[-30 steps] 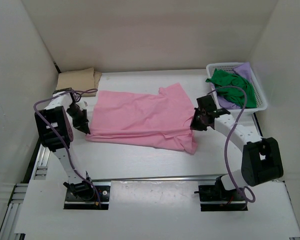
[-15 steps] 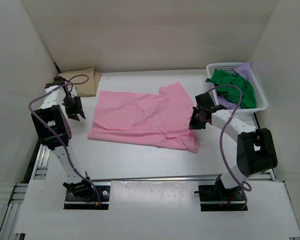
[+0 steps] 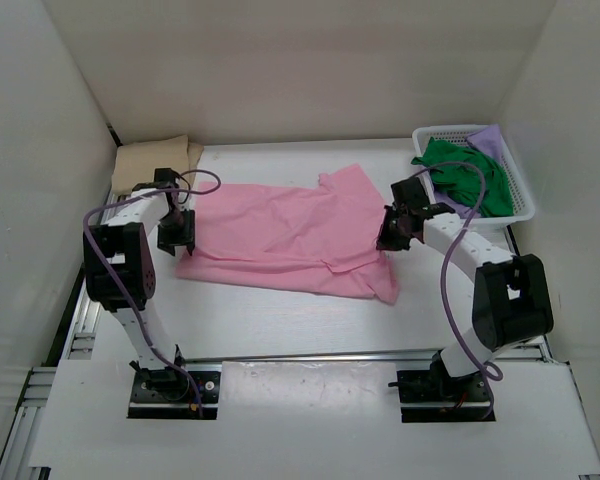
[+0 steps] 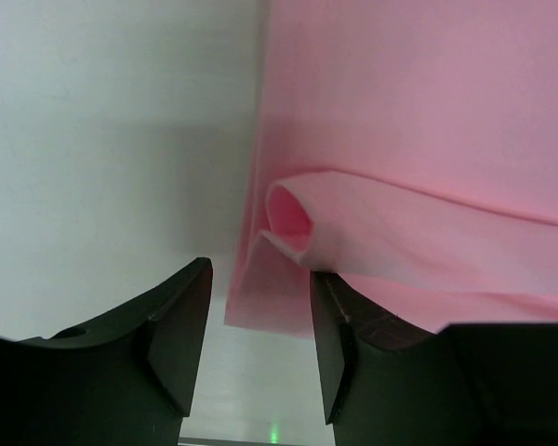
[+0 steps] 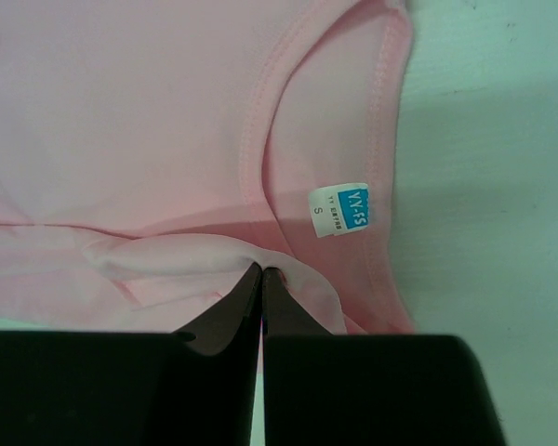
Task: Fold and stack the t-shirts
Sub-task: Fold the flattened tshirt in 1/3 of the way
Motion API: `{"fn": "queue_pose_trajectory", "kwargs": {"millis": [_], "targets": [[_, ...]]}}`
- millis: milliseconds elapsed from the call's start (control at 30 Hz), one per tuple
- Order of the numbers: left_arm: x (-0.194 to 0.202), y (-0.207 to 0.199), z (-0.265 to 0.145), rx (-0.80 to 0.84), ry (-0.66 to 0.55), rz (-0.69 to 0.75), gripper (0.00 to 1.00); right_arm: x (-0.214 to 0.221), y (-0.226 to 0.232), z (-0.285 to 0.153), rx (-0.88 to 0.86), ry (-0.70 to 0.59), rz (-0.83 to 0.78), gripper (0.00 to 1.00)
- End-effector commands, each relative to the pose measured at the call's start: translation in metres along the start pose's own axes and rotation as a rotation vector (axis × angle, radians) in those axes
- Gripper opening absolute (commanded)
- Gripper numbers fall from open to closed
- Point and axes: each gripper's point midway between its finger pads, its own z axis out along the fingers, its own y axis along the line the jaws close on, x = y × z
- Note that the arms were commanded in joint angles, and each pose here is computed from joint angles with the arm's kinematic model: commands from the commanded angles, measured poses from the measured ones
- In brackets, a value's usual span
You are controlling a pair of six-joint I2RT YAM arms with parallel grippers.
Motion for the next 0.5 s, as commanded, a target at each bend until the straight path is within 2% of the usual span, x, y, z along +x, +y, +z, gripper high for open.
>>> {"fn": "queue_pose_trajectory", "kwargs": {"millis": [0,33,100,167,300,467], "targets": [[-0.037,0.005,-0.009,-0.014,-0.107,-0.012,0.58,-0.025,0.010,-0.007,-0.025,-0.040,-0.018,0.00],[-0.041,0.005,-0.011,-0.014,-0.116,-0.012,0.58,-0.025,0.008,-0.004,-0.012,-0.036,-0.018,0.00],[-0.046,0.005,-0.017,-0.014,-0.137,-0.014,0.58,-0.027,0.008,0.000,0.000,-0.015,-0.029,0.24],[-0.046,0.005,-0.017,-0.014,-0.138,-0.014,0.58,-0.025,0.004,0.001,0.032,0.011,-0.038,0.53],[-0.048,0.007,-0.023,-0.023,-0.156,-0.015,0.58,-0.032,-0.001,-0.014,0.065,-0.018,-0.048,0.64],[-0.055,-0.007,-0.036,0.061,-0.196,-0.010,0.60,-0.008,-0.008,-0.044,0.040,-0.016,-0.048,0.64]]}}
